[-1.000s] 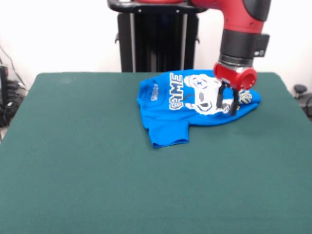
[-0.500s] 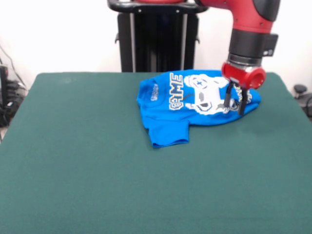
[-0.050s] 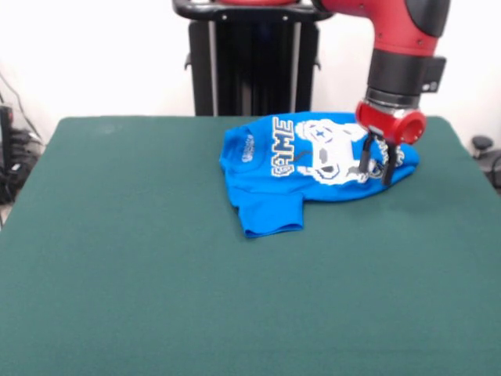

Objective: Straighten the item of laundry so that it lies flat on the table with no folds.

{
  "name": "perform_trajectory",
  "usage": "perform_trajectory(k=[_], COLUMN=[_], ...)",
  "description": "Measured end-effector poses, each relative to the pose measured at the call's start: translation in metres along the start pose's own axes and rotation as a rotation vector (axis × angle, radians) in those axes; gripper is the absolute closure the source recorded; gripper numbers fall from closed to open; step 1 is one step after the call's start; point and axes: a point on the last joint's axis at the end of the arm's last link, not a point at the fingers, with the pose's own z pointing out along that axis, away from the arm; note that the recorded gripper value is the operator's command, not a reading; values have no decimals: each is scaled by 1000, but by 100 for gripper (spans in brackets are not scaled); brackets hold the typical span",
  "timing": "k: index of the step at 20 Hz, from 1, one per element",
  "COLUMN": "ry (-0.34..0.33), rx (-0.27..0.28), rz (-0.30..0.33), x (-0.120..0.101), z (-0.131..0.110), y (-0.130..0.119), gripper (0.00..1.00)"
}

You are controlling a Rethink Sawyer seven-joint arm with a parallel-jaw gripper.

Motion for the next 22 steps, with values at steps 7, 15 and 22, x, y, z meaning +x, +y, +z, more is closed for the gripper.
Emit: perform_trajectory(k=[7,15,22], ry=[-2,-12,-3], rx=[1,9,27], rz=[6,30,48], x=[1,18,44], z=[-1,-5,-12], y=[1,7,11], gripper=[0,0,0])
